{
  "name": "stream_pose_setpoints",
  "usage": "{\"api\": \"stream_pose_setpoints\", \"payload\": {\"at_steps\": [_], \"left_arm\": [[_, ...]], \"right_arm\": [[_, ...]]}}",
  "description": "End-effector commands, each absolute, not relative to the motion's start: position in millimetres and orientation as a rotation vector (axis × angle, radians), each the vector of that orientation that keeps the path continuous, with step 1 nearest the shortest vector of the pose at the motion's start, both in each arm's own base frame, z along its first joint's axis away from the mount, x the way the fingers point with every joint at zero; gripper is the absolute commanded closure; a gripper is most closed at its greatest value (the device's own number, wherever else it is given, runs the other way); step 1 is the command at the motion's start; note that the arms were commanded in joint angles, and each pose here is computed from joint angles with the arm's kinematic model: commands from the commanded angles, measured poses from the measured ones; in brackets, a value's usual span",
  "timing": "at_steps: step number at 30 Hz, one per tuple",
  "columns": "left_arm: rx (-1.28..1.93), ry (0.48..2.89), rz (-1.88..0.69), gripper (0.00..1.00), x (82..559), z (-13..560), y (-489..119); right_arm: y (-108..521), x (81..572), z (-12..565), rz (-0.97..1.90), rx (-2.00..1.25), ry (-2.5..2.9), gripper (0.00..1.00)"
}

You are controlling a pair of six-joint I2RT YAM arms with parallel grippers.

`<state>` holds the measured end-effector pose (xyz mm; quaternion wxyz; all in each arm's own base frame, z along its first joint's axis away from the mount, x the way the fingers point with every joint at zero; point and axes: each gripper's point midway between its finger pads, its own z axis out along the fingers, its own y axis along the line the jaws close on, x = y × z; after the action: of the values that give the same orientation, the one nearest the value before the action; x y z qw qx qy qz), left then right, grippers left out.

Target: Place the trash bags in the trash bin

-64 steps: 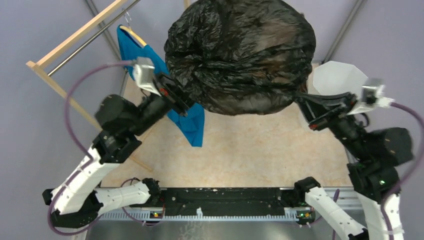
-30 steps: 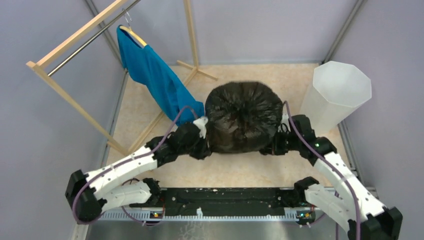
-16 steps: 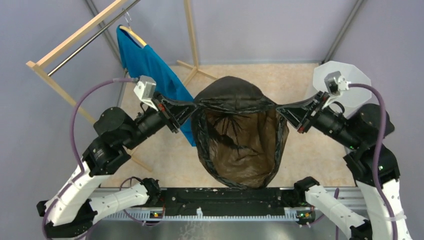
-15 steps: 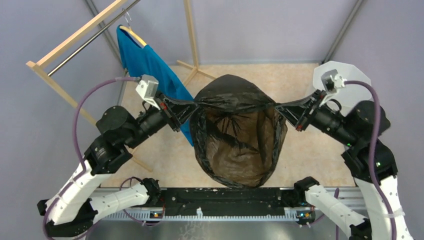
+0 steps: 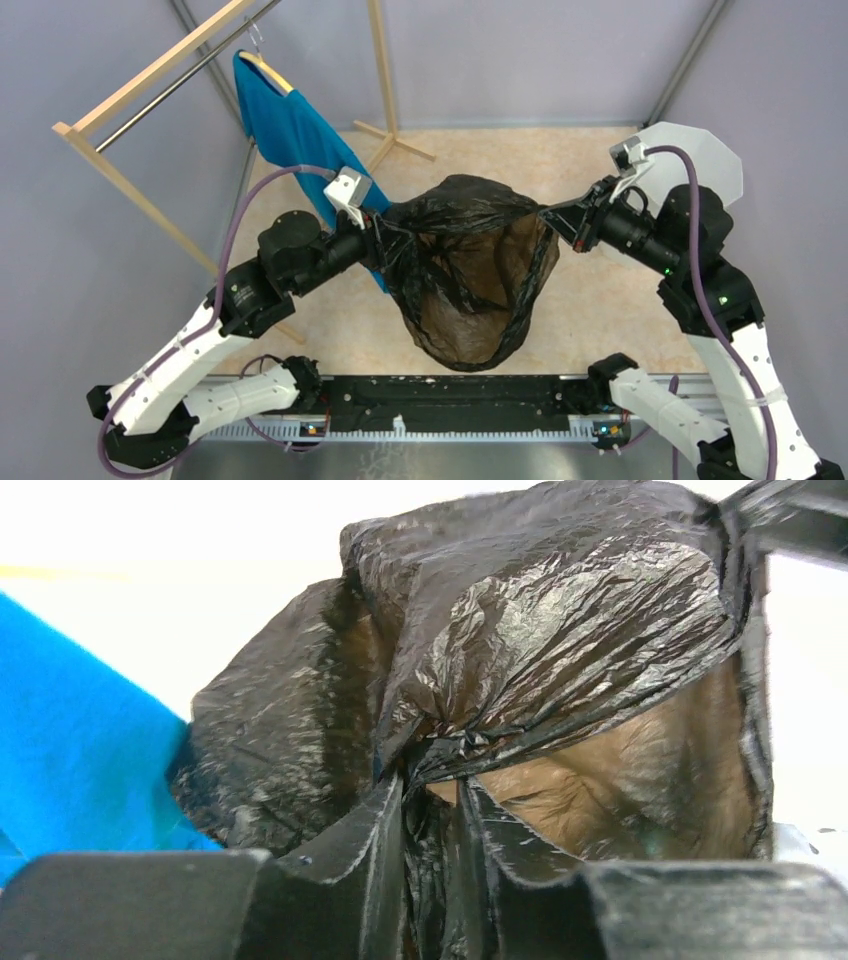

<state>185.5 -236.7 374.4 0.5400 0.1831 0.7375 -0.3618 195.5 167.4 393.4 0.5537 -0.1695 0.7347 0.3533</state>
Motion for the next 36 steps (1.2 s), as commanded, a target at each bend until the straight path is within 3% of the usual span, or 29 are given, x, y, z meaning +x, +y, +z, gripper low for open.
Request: {"api": "stream_pose_setpoints", "payload": {"at_steps": [1,6,10,14,19,21,27,36], "left_arm": [[0.442,1.821,-0.784,0.59,188,339,-228],[0.418,1.928,-0.813,0.30,179,297,-229],[0.449,1.934,-1.009,0.15,155,288,-245],[0.441,1.918,-1.147,0.12,142,282,-255],[0.444,1.978,-1.218,0.32,139,257,-271],[0.480,1.999,-1.285,0.35,133,247,-282],[0.462,2.059,-1.301,0.22,143,216,-307],[0.436,1.999,-1.206,0.04,171,215,-363]], "right_arm": [[171,182,417,0.928,-0.362,1.657,1.00],[162,188,421,0.958,-0.178,1.657,1.00],[164,192,422,0.975,-0.156,1.643,1.00],[167,192,420,0.986,-0.177,1.638,1.00],[168,190,419,0.990,-0.189,1.626,1.00],[167,190,417,0.985,-0.188,1.629,1.00],[166,189,412,0.982,-0.190,1.630,1.00],[166,188,411,0.973,-0.202,1.632,1.00]]}}
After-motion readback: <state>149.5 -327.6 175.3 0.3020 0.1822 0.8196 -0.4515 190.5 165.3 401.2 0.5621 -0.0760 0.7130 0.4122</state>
